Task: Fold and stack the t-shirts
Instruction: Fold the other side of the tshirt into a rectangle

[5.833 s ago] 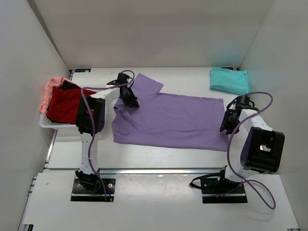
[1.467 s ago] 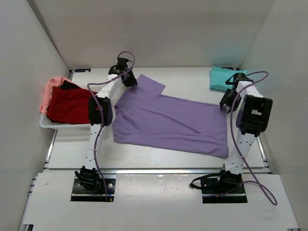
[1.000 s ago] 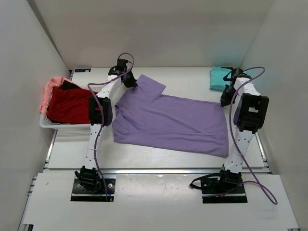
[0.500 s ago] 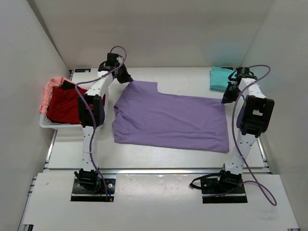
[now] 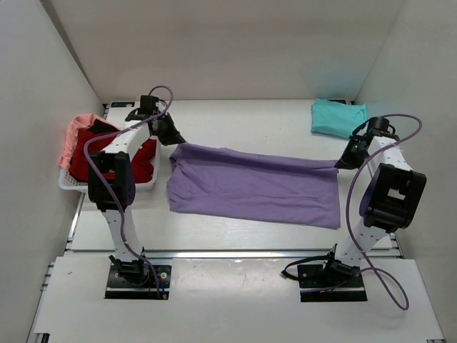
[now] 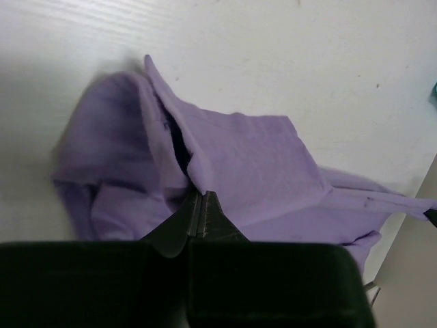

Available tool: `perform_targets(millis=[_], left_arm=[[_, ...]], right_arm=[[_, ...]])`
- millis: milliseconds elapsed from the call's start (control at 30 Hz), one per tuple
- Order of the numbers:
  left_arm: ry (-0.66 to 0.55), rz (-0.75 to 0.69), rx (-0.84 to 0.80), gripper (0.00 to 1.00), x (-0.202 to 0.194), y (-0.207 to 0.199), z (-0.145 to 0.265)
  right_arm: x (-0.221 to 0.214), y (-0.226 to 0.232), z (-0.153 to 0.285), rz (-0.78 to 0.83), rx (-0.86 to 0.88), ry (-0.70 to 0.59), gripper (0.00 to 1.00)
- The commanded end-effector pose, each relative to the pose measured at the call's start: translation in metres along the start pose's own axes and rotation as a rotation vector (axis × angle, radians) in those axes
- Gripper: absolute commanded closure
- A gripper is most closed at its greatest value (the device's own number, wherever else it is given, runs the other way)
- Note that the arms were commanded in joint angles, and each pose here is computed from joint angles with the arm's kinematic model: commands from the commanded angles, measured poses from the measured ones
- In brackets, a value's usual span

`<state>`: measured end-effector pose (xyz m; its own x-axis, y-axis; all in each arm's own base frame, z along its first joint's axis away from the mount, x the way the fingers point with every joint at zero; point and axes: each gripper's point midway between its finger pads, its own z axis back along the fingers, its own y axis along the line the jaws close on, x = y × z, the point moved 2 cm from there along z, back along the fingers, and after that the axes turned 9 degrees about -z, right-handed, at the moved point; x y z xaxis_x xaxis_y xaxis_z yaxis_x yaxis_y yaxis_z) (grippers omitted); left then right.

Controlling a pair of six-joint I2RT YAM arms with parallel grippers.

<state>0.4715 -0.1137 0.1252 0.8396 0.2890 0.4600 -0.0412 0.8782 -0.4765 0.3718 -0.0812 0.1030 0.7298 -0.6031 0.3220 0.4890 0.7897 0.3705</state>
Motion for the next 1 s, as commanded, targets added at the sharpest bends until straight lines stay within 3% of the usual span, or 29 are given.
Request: perform_targets(millis=[0,500,967], left_arm=[[-0.06,0.006,-0.037,1.0,0.008,-0.004,0.035],[0.01,-0.013,-0.082,1.0,-0.054,-0.024,0.067],[0.04,0.027,-0.019,1.0,-0.085,0.002,0.078]], right_arm=[[0.001,0.006,0.013,0.04,0.046,-0.062,1.0],[-0.042,-0.014,0.019,0.062,-0.021,-0.061,1.0],[-0.067,-0.034,0.026,0.069,-0.164,-0.079,0.97]])
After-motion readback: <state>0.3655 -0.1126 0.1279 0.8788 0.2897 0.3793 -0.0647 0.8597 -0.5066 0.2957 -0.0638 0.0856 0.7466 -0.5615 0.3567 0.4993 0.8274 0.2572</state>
